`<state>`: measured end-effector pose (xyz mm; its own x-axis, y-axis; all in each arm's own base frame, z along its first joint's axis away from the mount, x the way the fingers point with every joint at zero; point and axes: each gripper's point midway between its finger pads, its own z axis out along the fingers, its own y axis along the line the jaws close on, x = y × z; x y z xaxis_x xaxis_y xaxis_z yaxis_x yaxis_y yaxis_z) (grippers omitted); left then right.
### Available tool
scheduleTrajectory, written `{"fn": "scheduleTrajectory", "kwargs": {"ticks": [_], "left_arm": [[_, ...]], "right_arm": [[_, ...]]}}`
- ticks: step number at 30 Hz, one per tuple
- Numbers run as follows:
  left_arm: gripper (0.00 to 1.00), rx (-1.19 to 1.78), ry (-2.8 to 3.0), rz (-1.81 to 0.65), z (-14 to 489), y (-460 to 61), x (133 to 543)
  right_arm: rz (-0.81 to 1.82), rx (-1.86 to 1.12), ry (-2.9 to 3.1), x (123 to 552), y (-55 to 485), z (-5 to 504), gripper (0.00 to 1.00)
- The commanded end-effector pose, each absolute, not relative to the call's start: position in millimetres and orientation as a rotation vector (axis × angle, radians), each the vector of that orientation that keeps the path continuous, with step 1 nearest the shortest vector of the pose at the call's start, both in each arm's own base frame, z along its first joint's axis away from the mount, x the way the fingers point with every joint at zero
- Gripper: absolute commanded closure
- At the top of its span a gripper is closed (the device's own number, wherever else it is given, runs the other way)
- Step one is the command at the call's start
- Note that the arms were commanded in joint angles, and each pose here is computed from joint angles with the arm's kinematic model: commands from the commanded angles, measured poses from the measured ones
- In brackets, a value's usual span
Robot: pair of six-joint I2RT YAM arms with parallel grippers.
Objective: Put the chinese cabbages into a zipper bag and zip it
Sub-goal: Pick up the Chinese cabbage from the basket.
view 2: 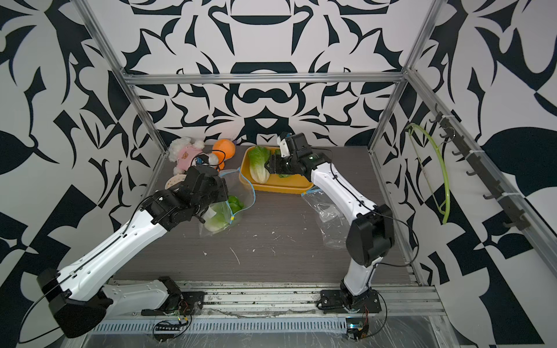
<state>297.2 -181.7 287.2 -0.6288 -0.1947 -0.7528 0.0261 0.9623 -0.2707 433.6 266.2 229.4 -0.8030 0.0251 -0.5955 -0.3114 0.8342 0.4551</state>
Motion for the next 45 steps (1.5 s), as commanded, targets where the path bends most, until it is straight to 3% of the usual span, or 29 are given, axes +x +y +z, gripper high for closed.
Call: {"fn": "scheduleTrajectory", "kwargs": {"ticks": [1, 7, 14, 33, 45], "left_arm": [[1.0, -0.154, 2.228, -0.28, 288, -162, 287], [1.0, -0.183, 2.215, -0.315, 290, -161, 284], [1.0, -0.217, 2.202, -0.372, 283, -171, 291], [1.0, -0.319, 2.155, -0.365, 269, -165, 300], [1.0, -0.317, 2.159, -0.361, 267, -162, 300]], "right_arm": [[0.649, -0.173, 2.364, 463, 250, 236, 0.37], [0.559, -0.038, 2.4, 506, 210, 202, 0.33], [0.241, 0.038, 2.412, 529, 182, 182, 0.3], [-0.363, -0.121, 2.244, 561, 237, 175, 0.13], [-0.412, -0.065, 2.231, 577, 224, 161, 0.13]]}}
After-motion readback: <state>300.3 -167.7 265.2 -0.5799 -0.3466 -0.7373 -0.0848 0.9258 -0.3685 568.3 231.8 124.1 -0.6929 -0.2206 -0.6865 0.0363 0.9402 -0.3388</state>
